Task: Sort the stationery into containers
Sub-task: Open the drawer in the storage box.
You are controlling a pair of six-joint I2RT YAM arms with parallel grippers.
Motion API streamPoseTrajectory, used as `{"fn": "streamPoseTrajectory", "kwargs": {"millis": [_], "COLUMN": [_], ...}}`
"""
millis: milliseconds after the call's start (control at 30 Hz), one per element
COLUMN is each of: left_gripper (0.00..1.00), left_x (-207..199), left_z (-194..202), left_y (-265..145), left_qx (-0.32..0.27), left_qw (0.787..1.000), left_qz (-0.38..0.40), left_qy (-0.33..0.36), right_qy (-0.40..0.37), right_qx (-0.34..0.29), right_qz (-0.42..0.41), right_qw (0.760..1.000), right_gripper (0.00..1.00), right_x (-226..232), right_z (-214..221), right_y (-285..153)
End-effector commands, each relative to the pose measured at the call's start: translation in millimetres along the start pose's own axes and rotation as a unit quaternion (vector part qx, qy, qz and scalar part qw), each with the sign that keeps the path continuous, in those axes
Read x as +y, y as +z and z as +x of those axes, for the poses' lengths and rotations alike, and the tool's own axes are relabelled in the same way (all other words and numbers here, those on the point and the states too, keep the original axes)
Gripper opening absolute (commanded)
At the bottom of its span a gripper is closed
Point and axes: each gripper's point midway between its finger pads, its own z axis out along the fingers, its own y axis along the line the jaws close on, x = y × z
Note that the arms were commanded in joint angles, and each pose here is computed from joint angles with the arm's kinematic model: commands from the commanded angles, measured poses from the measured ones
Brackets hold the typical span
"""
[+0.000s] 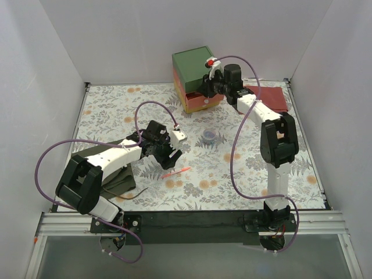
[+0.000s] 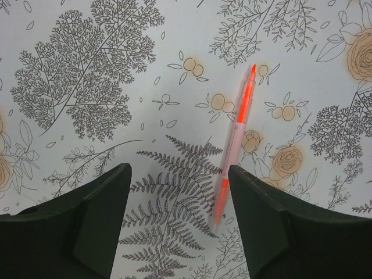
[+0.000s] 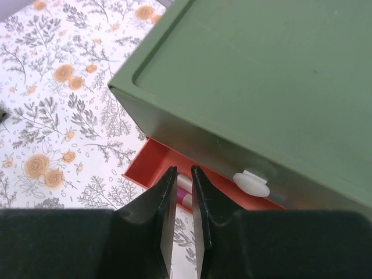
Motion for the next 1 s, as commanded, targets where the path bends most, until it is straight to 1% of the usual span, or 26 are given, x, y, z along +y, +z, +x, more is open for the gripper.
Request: {"fn": "streamPoseTrajectory", "kwargs": {"millis": [0, 167, 333, 500, 700, 900, 967], "left_gripper": [0.68, 0.68, 0.68, 0.68, 0.68, 0.68, 0.68], "left_x": [-1.1, -1.8, -2.2, -1.9, -2.4, -4.3, -4.5], "left_z": [-7.9, -7.5, -7.1, -9.3, -9.2, -7.2, -7.8], "left_y": [-7.4, -6.7, -5.7, -4.8, -3.5, -2.6, -2.0], "left_qx": [-0.018, -0.020, -0.022, -0.031, -0.037, -0.041, -0.043], "left_qw": [1.000, 1.000, 1.000, 1.000, 0.999, 0.999, 0.999], "left_qz": [-0.006, -0.005, -0.004, -0.005, -0.005, -0.002, -0.002], "left_qy": [0.005, 0.004, 0.004, 0.005, 0.006, 0.007, 0.007], "right_qy": [-0.012, -0.012, -0.014, -0.020, -0.024, -0.030, -0.029], "right_qx": [-0.001, 0.012, 0.040, 0.065, 0.087, 0.090, 0.098], "right_qz": [0.015, 0.023, 0.039, 0.038, 0.036, 0.037, 0.037], "right_qw": [1.000, 1.000, 0.998, 0.997, 0.995, 0.995, 0.994], "right_gripper": [0.24, 0.23, 0.23, 0.23, 0.23, 0.23, 0.23], "right_x": [-6.6, -6.7, -13.2, -11.1, -5.5, 3.6, 5.9], "right_z": [-5.2, 3.7, 18.0, 28.3, 37.3, 32.7, 39.4], "right_y": [3.0, 0.7, 0.0, -4.1, -15.5, -34.4, -39.0]}}
